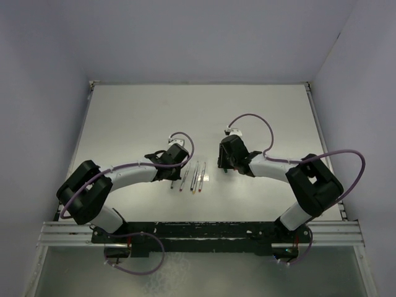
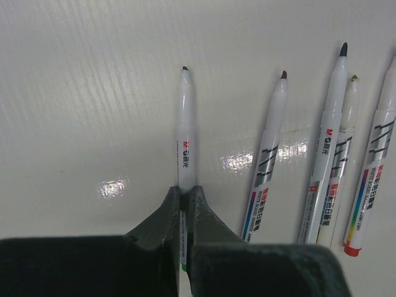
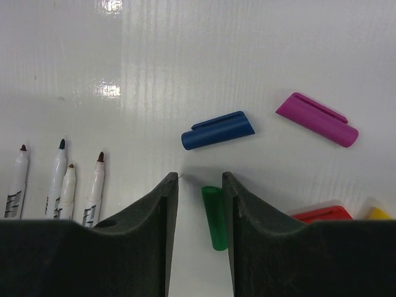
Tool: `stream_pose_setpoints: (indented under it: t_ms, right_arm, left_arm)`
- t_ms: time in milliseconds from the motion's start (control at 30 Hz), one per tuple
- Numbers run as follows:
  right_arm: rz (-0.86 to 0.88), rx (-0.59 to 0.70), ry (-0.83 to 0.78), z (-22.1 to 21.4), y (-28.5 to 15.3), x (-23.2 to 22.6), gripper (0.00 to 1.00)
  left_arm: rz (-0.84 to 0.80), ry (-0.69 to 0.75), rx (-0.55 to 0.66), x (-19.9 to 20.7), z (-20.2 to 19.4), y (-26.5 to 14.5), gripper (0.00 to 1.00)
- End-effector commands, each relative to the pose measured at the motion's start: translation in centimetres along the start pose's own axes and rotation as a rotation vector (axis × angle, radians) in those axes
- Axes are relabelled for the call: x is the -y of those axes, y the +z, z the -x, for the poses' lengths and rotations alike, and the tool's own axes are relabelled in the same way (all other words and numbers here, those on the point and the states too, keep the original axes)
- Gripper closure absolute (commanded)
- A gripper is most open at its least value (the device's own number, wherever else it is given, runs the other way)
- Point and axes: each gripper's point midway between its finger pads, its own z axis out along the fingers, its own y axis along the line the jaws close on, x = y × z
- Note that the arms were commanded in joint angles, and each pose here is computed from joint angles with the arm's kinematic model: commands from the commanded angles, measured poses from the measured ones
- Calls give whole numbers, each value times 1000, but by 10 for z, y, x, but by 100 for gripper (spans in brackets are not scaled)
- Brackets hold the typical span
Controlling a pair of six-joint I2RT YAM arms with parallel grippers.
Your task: Insert the pens into the pen caps
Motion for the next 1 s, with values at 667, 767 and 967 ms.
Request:
stream_pose_setpoints:
  t_ms: [667, 767, 967]
  right_arm:
    - [-281, -229, -110, -76, -19, 59, 67]
    - [-283, -249, -121, -81, -20, 55, 69]
    - [-271, -288, -121, -93, -21, 46, 69]
  left_arm:
    - [-1, 14, -126, -13, -46, 2, 100]
    - [0, 12, -125, -13, -46, 2, 100]
    - [1, 15, -130, -14, -48, 2, 100]
